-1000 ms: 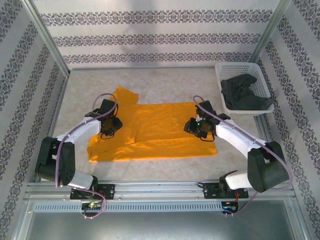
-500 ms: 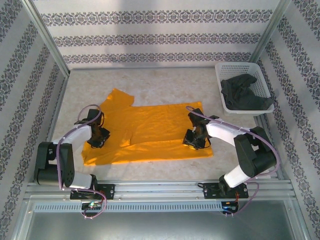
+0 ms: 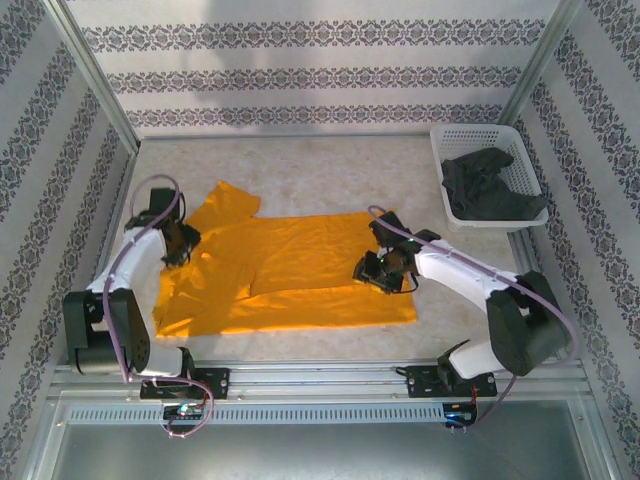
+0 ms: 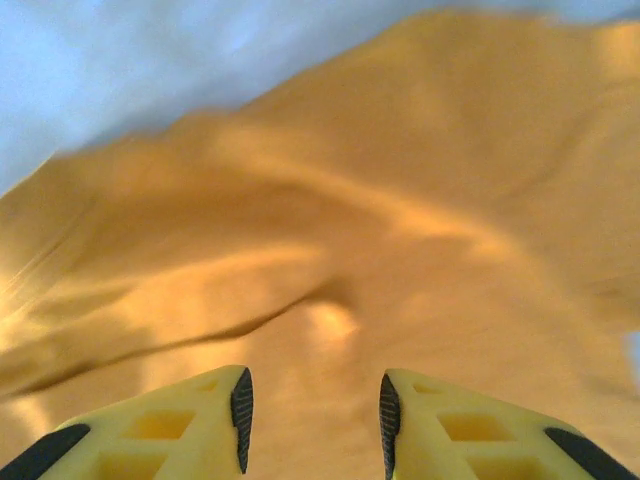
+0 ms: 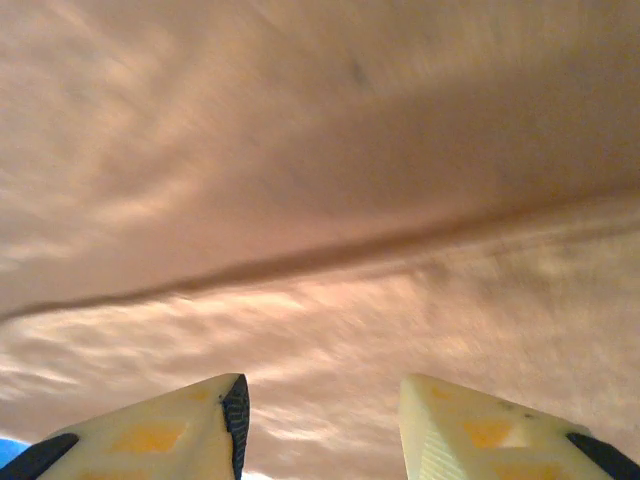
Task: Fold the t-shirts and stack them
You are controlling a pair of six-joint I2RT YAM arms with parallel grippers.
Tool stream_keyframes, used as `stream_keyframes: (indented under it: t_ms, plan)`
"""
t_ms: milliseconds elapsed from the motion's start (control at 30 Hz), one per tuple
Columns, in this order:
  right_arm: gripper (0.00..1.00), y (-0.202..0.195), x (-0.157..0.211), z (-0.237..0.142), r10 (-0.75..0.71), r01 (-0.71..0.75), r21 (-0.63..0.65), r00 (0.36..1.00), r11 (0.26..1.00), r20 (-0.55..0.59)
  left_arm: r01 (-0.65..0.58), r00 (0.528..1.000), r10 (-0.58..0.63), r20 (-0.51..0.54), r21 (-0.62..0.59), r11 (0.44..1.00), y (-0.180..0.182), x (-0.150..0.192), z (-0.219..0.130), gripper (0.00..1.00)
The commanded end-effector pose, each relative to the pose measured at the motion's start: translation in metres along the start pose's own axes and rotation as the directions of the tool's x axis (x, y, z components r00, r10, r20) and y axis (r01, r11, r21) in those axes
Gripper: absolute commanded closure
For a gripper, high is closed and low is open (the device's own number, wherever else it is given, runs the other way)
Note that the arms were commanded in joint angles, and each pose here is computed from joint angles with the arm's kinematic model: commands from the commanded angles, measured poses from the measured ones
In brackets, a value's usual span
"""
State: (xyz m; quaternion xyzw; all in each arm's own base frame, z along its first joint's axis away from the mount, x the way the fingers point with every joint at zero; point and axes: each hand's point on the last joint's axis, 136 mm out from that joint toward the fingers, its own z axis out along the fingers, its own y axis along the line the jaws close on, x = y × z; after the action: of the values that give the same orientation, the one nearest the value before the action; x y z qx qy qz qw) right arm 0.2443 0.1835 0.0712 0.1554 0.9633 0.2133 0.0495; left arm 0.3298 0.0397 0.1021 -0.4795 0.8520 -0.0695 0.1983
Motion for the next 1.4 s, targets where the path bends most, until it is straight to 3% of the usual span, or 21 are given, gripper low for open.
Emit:
stream_keyframes:
  t_ms: [0,133,367,600,767,1000,1100,1267,1367]
  plan:
    - [0.55,0.016,-0.050,-0.021,-0.065,0.073,-0.039,0.984,0.997,0.166,-0.101,0.995,0.100,0.026,0.066,0.993,-0.042,-0.020,0.013,0.61]
    - [0.56,0.028,-0.094,-0.026,-0.096,0.112,-0.057,0.969,0.992,0.227,-0.145,0.988,0.137,0.066,0.138,0.980,-0.088,-0.044,0.042,0.63]
    - [0.55,0.048,-0.154,-0.032,-0.120,0.141,-0.054,0.952,0.989,0.281,-0.244,0.964,0.223,0.147,0.142,0.959,-0.142,-0.089,0.091,0.66]
    - [0.56,0.046,-0.168,-0.029,-0.076,0.096,-0.059,0.958,0.994,0.277,-0.320,0.937,0.298,0.181,0.109,0.941,-0.174,-0.112,0.134,0.64]
    - [0.56,0.042,-0.170,-0.028,-0.061,0.082,-0.066,0.960,0.994,0.272,-0.373,0.918,0.358,0.169,0.071,0.925,-0.188,-0.108,0.154,0.56]
    - [0.56,0.038,-0.173,-0.026,-0.051,0.071,-0.067,0.964,0.995,0.262,-0.420,0.902,0.422,0.090,-0.039,0.907,-0.184,-0.091,0.175,0.54]
    - [0.56,0.035,-0.175,-0.025,-0.043,0.063,-0.069,0.965,0.996,0.258,-0.399,0.913,0.406,0.036,-0.118,0.909,-0.165,-0.086,0.178,0.56]
    - [0.56,0.035,-0.178,-0.023,-0.036,0.056,-0.070,0.965,0.996,0.259,-0.416,0.907,0.421,-0.003,-0.151,0.897,-0.157,-0.075,0.177,0.59]
    - [0.56,0.032,-0.179,-0.020,-0.028,0.045,-0.059,0.965,0.997,0.259,-0.428,0.903,0.430,-0.021,-0.147,0.892,-0.157,-0.070,0.179,0.66]
